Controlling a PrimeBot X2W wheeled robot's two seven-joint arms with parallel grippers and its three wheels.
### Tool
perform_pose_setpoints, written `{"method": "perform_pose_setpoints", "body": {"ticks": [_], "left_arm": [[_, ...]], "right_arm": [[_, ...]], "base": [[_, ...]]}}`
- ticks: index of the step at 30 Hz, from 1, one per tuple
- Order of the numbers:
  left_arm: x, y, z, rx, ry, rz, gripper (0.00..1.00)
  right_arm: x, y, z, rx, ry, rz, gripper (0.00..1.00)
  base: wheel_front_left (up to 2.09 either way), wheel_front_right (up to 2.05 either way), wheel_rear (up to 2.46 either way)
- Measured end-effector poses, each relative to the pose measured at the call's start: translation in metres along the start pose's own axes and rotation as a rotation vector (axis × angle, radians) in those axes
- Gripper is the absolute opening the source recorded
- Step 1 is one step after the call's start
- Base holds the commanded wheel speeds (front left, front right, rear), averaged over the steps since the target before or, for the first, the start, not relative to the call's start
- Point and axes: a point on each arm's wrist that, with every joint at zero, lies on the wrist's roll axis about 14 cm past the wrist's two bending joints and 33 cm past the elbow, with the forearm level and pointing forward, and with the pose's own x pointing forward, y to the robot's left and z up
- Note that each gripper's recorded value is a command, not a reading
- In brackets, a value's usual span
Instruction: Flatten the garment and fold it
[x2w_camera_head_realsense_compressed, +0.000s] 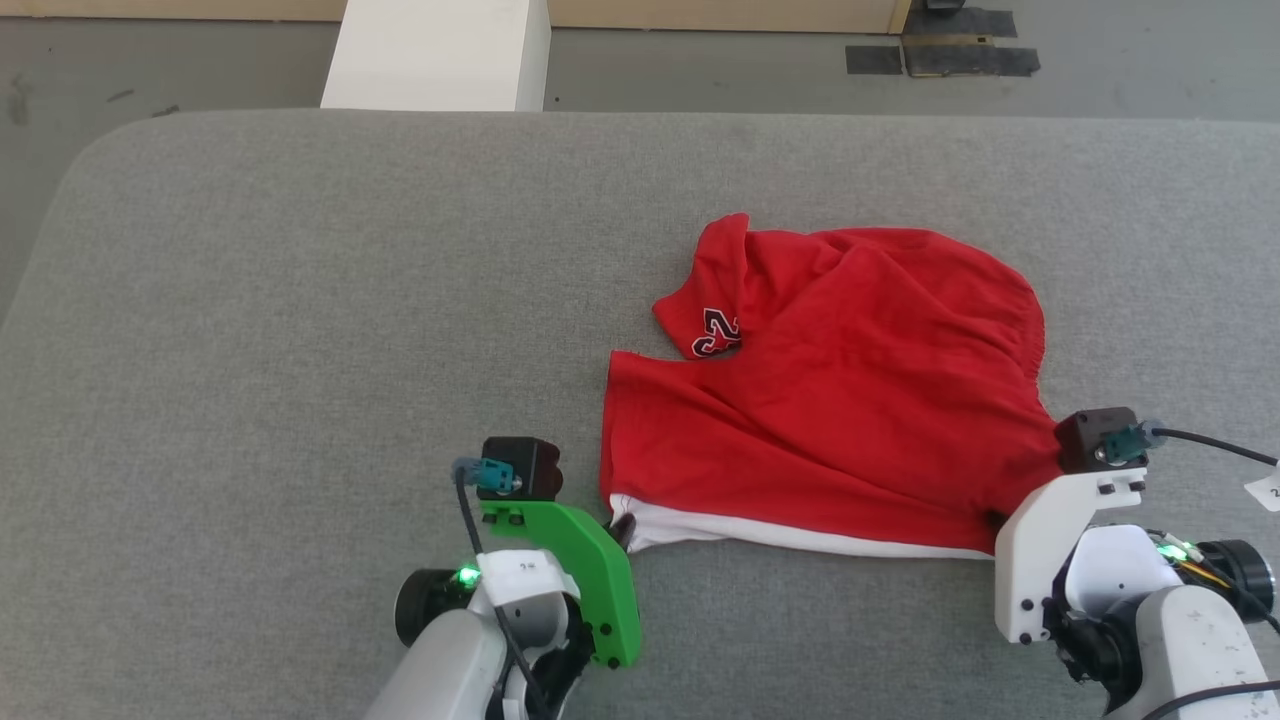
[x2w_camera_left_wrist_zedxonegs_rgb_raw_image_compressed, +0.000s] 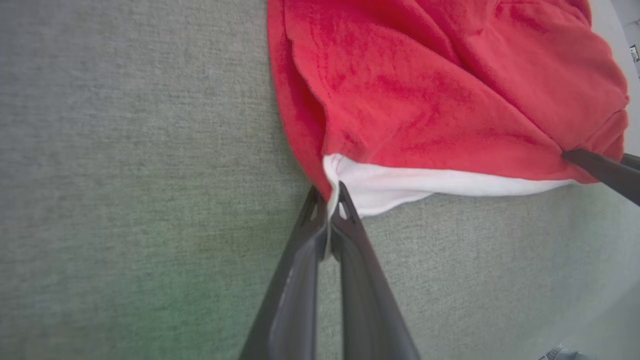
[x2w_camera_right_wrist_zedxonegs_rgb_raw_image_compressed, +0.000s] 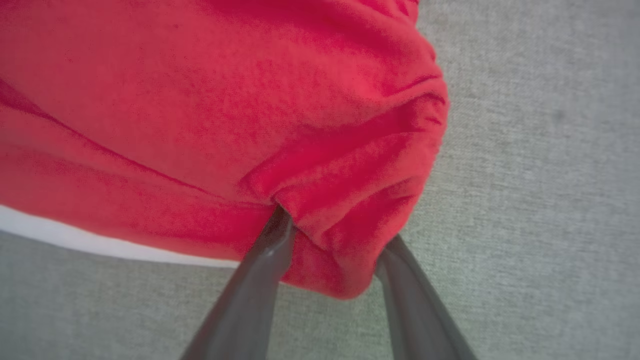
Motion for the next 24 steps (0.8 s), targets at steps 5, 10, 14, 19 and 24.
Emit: {"method": "perform_pose_setpoints", "body": {"ticks": [5, 10, 14, 19, 24], "left_arm": [[-0.007, -0.004, 0.021, -0.033, -0.095, -0.026, 0.0], [-0.023, -0.02, 0.06, -0.089, -0.242, -0.107, 0.0], [-0.044, -0.046, 0.118, -0.076, -0.399, -0.216, 0.0], [-0.088, -0.083, 0.204, 0.014, -0.623, -0.327, 0.0], [-0.132, -0.114, 0.263, 0.111, -0.78, -0.39, 0.0]], "right_arm": [[-0.007, 0.005, 0.008, 0.027, -0.036, 0.029, 0.0], [-0.03, 0.007, 0.045, 0.039, -0.157, 0.068, 0.0], [-0.065, 0.002, 0.104, 0.029, -0.329, 0.09, 0.0], [-0.115, -0.006, 0.168, -0.043, -0.504, 0.072, 0.0], [-0.161, 0.004, 0.215, -0.066, -0.632, 0.117, 0.0]], "base": [[0.0, 0.0, 0.0], [0.0, 0.0, 0.0], [0.0, 0.0, 0.0], [0.0, 0.0, 0.0], [0.0, 0.0, 0.0]]}}
